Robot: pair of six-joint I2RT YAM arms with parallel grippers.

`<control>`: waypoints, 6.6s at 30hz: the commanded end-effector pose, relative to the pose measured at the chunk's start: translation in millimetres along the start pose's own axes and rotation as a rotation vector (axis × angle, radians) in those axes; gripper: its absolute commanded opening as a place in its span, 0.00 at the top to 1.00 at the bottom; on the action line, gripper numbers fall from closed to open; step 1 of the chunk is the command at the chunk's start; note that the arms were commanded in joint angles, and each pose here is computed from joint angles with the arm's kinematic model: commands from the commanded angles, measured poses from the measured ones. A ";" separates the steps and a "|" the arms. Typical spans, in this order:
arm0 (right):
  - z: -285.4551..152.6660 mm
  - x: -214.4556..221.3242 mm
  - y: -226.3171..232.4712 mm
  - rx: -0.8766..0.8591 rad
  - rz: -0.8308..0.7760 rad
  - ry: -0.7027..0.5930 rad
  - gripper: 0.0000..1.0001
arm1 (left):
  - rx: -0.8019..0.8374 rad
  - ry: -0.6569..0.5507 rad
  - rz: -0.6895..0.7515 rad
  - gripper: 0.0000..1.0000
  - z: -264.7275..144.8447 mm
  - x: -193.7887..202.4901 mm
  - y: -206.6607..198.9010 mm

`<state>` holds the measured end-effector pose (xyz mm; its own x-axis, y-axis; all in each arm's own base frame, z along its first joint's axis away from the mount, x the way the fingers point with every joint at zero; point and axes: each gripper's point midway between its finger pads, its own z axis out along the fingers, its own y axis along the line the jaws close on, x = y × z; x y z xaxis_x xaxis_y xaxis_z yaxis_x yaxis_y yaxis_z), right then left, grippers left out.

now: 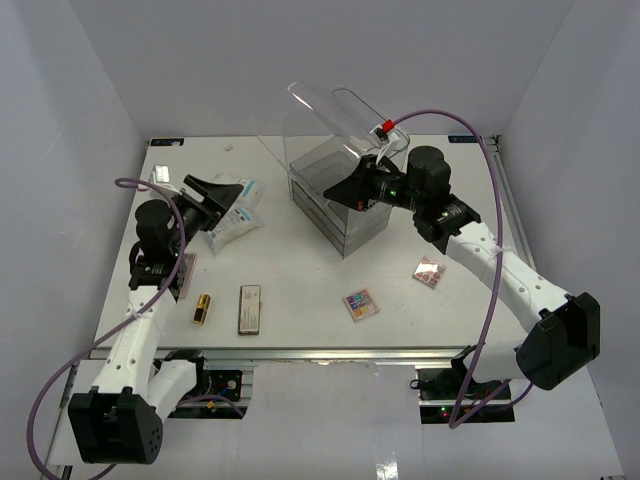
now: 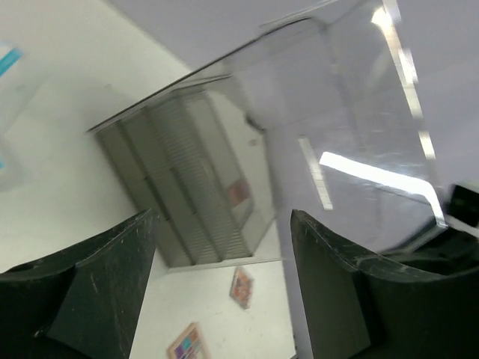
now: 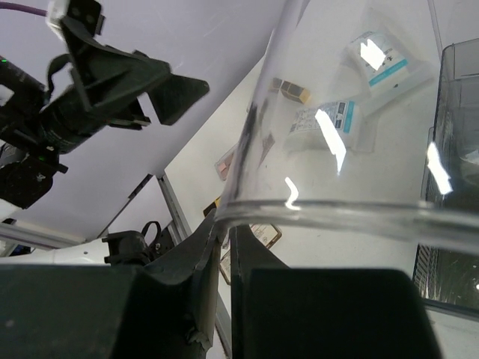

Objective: Organize the makeup

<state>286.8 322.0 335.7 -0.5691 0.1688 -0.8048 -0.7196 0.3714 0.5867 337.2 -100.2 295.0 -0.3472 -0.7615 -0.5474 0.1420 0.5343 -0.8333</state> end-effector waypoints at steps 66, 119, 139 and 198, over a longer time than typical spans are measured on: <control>-25.8 -38.1 41.2 -0.117 -0.120 -0.134 0.89 | 0.048 0.223 -0.296 1.00 23.2 83.7 19.0; -31.7 -40.4 40.6 -0.124 -0.096 -0.146 0.89 | 0.060 0.254 -0.480 0.60 137.4 196.7 -82.7; -32.7 -42.0 42.5 -0.133 -0.087 -0.151 0.89 | 0.096 0.188 -0.209 0.36 91.5 168.6 -81.2; -43.7 -43.9 37.3 -0.109 -0.090 -0.164 0.89 | -0.450 0.055 -0.235 1.00 167.8 -13.5 213.8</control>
<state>276.5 300.1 351.3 -0.5787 0.2241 -0.7841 -0.7143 0.3247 0.6200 535.2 -27.4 57.0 -0.3494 -0.8944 -0.2791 -0.4998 0.4299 -0.7519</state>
